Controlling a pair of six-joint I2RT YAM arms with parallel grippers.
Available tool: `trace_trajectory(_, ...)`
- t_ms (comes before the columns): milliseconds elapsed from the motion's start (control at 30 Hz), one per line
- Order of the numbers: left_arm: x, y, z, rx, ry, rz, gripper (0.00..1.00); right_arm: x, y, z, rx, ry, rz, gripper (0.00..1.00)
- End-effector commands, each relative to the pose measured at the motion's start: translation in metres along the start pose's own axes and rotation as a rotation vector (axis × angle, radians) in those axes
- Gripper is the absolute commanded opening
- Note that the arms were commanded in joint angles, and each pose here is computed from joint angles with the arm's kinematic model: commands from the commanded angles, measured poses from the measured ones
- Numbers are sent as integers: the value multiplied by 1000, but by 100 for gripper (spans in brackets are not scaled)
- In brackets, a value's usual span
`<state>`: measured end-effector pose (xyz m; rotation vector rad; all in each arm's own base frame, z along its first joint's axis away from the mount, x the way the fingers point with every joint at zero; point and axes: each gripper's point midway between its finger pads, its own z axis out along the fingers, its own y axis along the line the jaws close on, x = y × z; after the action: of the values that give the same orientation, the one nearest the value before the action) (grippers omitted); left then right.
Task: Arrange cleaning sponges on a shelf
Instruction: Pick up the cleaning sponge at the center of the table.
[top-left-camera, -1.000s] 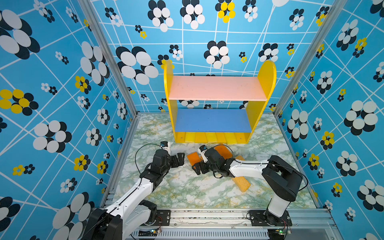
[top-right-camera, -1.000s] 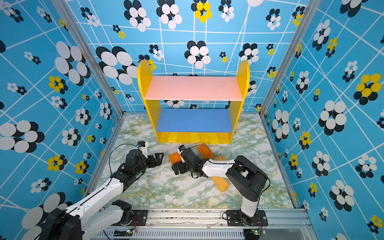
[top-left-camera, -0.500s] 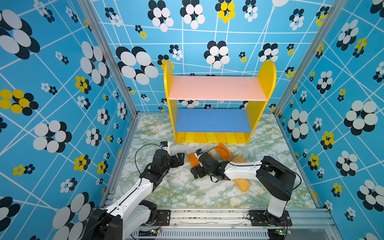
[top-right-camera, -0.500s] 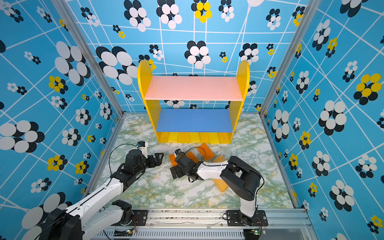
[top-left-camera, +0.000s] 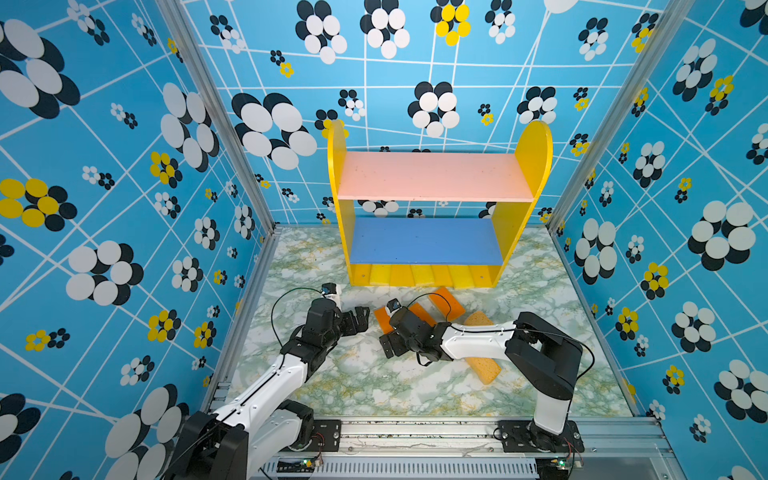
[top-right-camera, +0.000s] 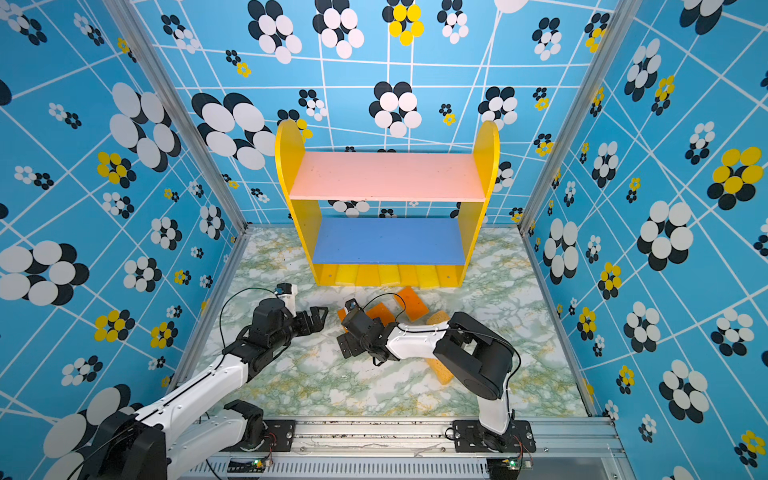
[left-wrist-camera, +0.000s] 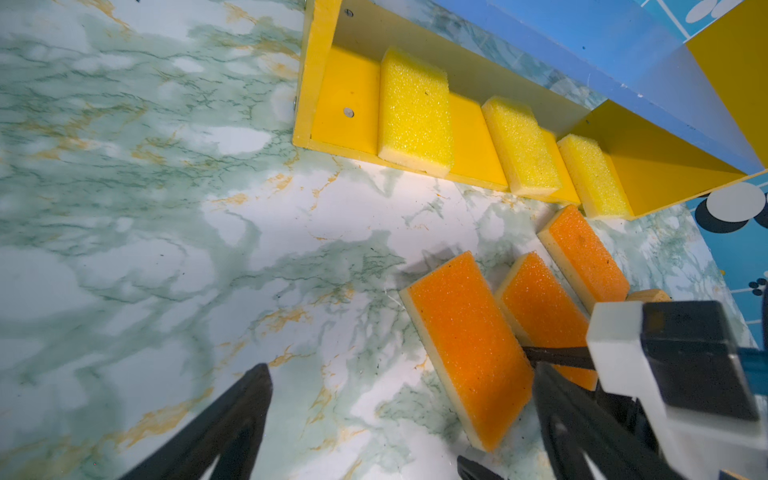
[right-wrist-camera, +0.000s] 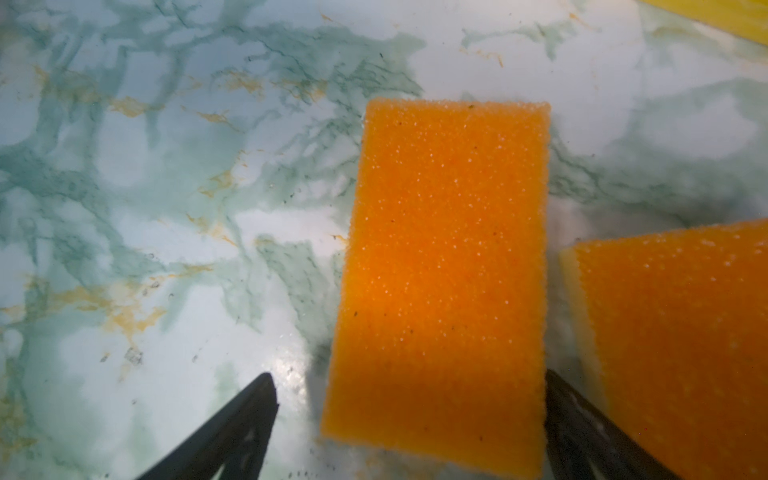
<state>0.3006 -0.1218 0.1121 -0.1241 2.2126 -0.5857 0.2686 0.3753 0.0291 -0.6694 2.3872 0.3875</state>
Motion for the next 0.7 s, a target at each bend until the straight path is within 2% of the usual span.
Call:
trace_trajectory(0,-16,-9,0,32,-33,-1,99,8,-2,4,37,35,-28,99)
trace_trajectory(667,-23,-6,-6,-1,-54,8,99,6,-2,-3,41,32,-45,93)
